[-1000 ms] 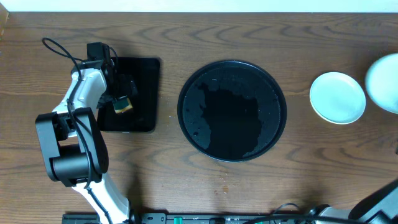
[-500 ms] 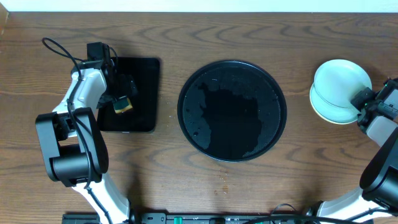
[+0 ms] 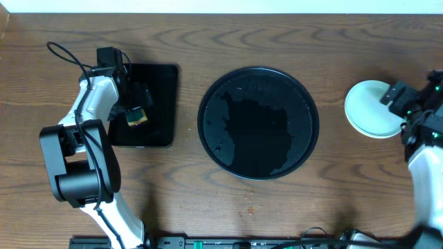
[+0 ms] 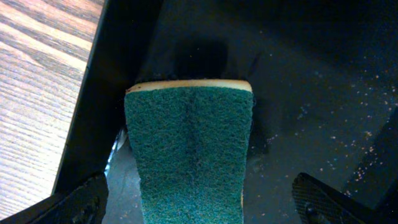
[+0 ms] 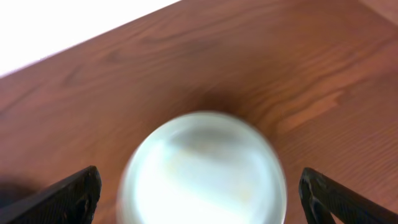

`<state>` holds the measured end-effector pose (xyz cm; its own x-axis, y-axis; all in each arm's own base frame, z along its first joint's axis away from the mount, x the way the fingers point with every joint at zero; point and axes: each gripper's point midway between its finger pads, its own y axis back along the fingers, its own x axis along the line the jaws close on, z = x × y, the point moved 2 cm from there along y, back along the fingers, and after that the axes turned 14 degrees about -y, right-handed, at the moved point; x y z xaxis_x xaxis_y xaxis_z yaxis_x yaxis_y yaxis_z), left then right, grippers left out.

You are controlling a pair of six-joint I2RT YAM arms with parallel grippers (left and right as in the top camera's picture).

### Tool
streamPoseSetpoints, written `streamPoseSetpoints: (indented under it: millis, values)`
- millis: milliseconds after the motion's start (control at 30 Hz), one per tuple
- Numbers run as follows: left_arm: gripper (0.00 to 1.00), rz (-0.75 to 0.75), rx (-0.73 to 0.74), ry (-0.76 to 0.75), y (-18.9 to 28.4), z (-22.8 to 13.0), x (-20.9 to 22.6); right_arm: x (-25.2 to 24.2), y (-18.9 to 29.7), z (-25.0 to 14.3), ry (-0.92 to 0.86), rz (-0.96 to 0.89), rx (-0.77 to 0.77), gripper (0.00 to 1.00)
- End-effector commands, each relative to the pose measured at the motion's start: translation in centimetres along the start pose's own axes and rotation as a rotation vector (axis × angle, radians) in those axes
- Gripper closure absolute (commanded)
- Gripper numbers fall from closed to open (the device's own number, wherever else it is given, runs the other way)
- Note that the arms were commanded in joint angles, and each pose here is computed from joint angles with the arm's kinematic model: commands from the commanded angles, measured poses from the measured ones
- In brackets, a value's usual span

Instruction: Clean dirty plates on tray and stack at the side

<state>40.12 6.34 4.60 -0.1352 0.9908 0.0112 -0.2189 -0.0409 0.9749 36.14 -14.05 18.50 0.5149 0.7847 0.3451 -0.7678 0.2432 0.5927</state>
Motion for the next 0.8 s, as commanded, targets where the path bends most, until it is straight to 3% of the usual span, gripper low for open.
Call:
streamPoseSetpoints:
  millis: [0,100,367,767]
  values:
    - [0.06,0.008,0.015,-0.003,-0.4,-0.3,0.2,5.0,3.2,-2.2,0.201,0.166,0.061,0.01]
    - [0.05,0.008,0.016,-0.003,-0.4,-0.3,0.2,8.5,6.1,-6.2,0.389,0.329,0.181,0.01]
    - [0.06,0.008,0.016,-0.003,-0.4,-0.3,0.2,10.2,9.5,-13.5,0.404,0.384,0.466,0.01]
    - [0.06,0.008,0.016,-0.003,-0.4,-0.3,0.2,9.5,9.8,-14.5,0.407,0.36,0.518,0.01]
